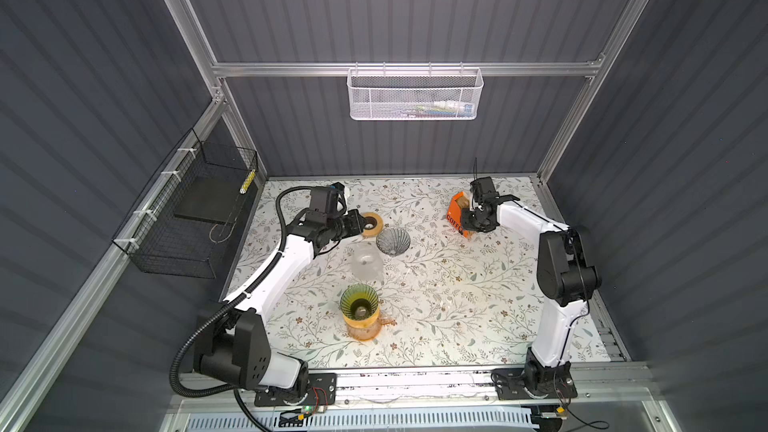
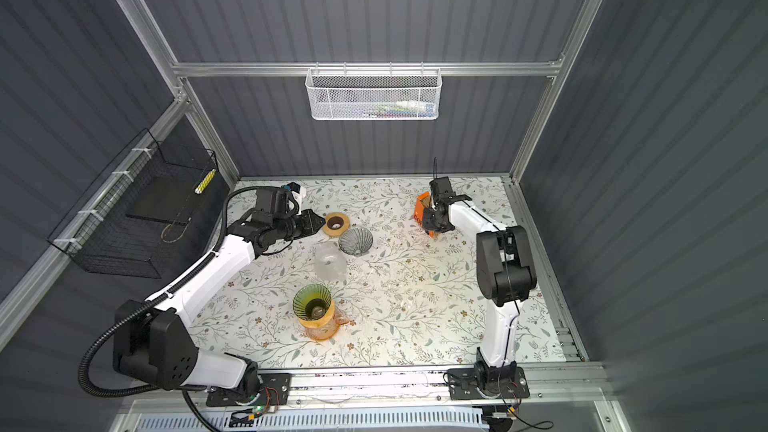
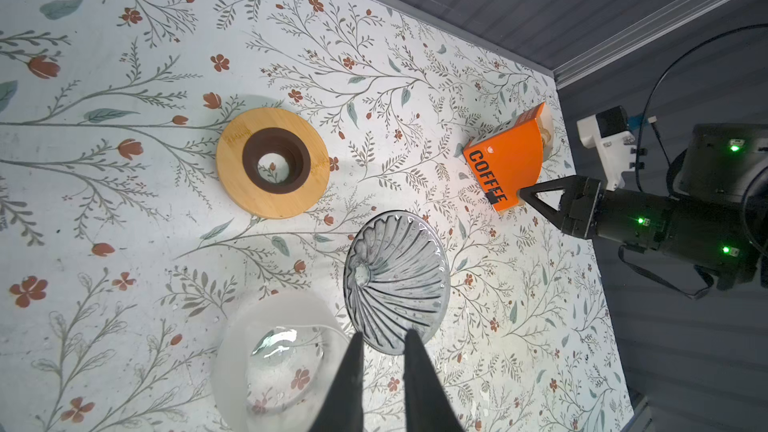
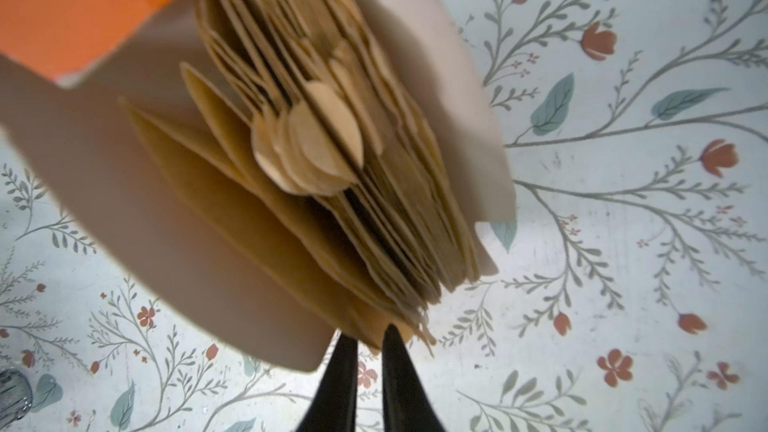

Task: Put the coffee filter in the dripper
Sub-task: 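Lower the right gripper onto the paper filters and pinch the front filter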

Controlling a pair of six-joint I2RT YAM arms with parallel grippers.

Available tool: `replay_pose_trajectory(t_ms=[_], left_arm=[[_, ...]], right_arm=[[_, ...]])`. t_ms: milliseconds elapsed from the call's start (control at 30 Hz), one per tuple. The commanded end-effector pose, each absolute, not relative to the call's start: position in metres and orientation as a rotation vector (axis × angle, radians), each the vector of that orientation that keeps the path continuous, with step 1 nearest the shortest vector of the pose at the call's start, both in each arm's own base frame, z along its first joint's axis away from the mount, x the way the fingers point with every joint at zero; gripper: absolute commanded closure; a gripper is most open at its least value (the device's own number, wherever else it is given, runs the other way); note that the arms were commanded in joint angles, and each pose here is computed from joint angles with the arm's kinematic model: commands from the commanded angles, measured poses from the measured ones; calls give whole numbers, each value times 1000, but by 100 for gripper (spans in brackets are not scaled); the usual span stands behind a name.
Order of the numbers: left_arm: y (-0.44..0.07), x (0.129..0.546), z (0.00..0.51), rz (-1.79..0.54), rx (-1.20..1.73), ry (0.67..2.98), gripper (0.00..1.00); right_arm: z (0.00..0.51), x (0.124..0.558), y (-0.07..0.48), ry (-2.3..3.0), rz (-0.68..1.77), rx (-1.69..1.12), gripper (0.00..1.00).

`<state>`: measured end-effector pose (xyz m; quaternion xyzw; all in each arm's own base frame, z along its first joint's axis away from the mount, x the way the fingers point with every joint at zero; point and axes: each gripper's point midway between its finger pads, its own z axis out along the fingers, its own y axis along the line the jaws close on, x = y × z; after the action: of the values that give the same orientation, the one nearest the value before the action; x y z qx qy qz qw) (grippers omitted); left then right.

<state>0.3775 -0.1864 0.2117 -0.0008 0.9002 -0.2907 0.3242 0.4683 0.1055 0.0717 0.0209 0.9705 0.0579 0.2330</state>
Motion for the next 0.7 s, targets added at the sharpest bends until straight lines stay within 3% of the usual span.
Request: replay_pose_trajectory(t_ms=[0, 200, 667], left_arm=[[-187, 377, 206, -742, 28, 2371, 81], [-187, 377, 207, -741, 28, 2368, 81], [-185, 376, 206, -728, 26, 2372, 81]], right_arm=[[72, 472, 104, 2671, 148, 55, 85], [72, 471, 103, 2672, 142, 53, 80], [70, 473, 103, 2678, 141, 44, 79]])
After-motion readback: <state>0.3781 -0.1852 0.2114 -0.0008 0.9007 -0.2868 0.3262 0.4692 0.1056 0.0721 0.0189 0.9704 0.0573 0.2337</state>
